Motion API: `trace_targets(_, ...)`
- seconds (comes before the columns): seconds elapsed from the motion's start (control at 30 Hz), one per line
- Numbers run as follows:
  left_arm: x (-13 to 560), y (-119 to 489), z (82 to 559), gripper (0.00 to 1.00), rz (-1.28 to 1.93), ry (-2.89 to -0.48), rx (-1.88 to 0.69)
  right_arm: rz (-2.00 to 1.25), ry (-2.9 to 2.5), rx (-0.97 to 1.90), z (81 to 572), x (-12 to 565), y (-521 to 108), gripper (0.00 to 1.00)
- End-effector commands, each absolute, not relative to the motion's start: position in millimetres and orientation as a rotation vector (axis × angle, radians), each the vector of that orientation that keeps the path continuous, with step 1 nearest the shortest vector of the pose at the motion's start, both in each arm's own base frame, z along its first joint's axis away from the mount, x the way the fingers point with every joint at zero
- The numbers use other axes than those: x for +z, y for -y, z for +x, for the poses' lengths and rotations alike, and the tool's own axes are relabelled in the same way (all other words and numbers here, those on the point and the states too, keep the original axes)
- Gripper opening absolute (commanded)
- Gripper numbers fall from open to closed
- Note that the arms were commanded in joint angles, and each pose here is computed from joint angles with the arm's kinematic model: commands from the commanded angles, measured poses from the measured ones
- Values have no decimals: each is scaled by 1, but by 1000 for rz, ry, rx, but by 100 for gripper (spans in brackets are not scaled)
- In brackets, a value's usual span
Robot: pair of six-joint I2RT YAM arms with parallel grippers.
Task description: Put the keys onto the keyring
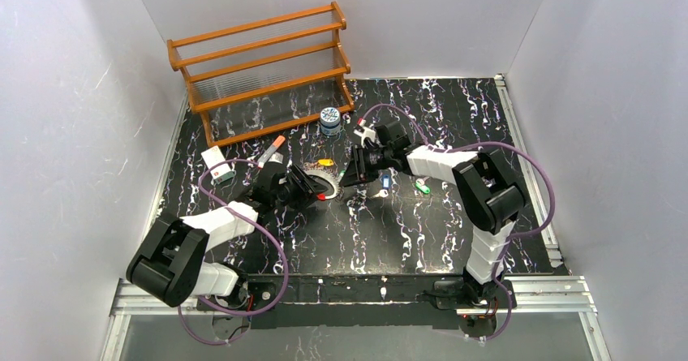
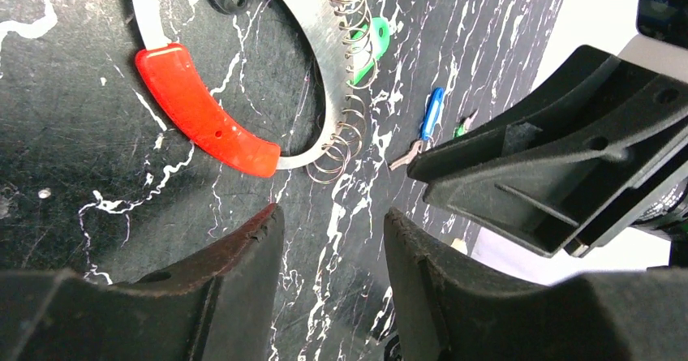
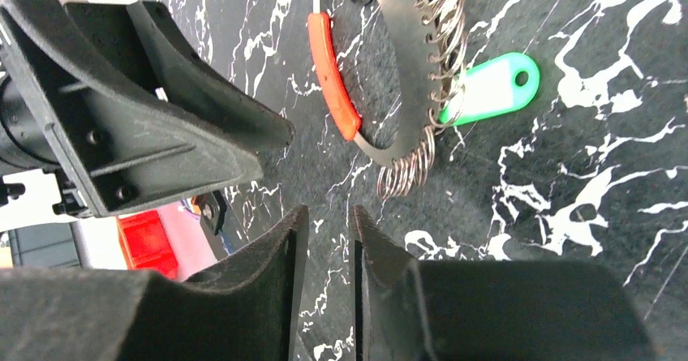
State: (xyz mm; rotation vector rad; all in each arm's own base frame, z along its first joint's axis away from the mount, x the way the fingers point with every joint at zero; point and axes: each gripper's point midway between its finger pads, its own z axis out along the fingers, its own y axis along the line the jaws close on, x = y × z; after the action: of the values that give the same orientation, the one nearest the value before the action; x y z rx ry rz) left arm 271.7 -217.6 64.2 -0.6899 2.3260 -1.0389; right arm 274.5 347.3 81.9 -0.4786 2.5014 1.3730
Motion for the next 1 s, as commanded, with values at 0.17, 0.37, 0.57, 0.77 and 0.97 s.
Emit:
trace_targets(0.17,67,209,272,48,-729,-2354,-973,-492,-2509,1373,286,81,-363,31)
trace_targets(0.37,65,210,273,48,-749,-2357,-975,-484,-2578,1365,283,69,-364,31)
trace_targets(0.57,63,208,273,48,-749,-2366,-956,-488,-2596,1359,280,65,-363,31)
trace_targets(0.77,61,207,273,48,-751,-2374,-945,-478,-2622,1351,277,56,-362,34)
trace_targets(0.97,58,206,270,48,-757,-2388,-936,-456,-2629,1358,278,54,-364,37)
